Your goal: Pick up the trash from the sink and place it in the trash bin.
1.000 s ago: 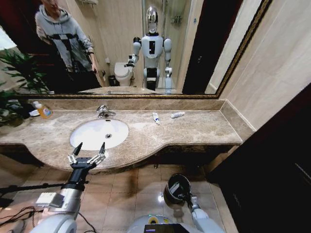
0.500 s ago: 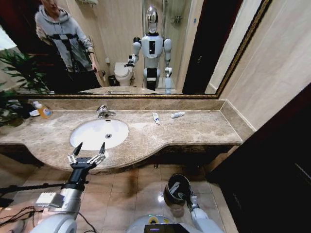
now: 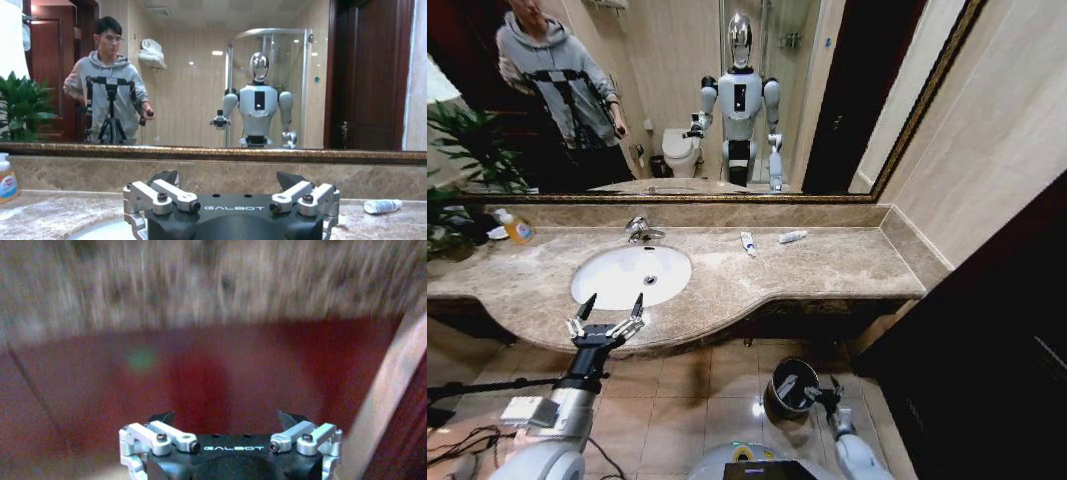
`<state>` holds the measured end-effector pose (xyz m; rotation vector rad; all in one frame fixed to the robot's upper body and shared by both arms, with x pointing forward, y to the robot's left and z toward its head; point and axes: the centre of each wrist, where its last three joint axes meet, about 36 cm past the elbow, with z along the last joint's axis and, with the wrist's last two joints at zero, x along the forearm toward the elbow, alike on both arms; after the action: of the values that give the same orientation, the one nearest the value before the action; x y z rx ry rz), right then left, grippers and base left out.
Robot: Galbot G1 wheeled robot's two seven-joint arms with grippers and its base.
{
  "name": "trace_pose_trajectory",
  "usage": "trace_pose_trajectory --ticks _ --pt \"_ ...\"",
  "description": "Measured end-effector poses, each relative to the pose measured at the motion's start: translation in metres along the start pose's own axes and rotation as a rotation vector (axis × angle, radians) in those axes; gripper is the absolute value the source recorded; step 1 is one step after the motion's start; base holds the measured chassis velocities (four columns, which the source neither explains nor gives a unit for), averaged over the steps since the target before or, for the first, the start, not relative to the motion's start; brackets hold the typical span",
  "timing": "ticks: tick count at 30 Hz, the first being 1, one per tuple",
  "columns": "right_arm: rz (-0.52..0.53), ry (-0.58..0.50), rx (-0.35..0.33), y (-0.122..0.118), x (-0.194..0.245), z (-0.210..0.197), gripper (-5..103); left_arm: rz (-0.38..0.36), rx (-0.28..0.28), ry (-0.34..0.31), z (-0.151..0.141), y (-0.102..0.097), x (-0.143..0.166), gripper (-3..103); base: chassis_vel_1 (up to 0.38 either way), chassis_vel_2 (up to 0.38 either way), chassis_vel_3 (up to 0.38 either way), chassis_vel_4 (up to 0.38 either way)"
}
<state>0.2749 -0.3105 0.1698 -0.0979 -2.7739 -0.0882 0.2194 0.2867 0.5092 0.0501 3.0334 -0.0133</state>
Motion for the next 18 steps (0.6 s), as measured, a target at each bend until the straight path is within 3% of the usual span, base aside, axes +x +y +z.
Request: trace_pose_trajectory --ticks 1,5,7,12,18 --pt "0.0 0.0 0.0 0.0 0.0 0.0 100 0.0 0.0 0.0 0.0 0.0 0.0 100 0.0 0.0 0.0 0.0" --pt "-0.019 -0.141 -0.046 0.005 0.021 -0.082 100 0.0 0.0 0.0 0.0 0.0 0.0 100 0.0 0.0 0.0 0.0" --pt "-0.024 -0.168 -0.054 0.006 0.025 -0.096 100 0.0 0.0 0.0 0.0 0.0 0.0 100 0.0 0.0 0.0 0.0" --pt "-0.073 -0.249 -0.204 0.027 0.059 -0.178 100 0.0 0.0 0.0 0.0 0.0 0.0 100 0.0 0.0 0.0 0.0" --pt "-0.102 -0.318 -0.221 0.038 0.077 -0.223 100 0.0 0.0 0.0 0.0 0.0 0.0 100 0.0 0.0 0.0 0.0"
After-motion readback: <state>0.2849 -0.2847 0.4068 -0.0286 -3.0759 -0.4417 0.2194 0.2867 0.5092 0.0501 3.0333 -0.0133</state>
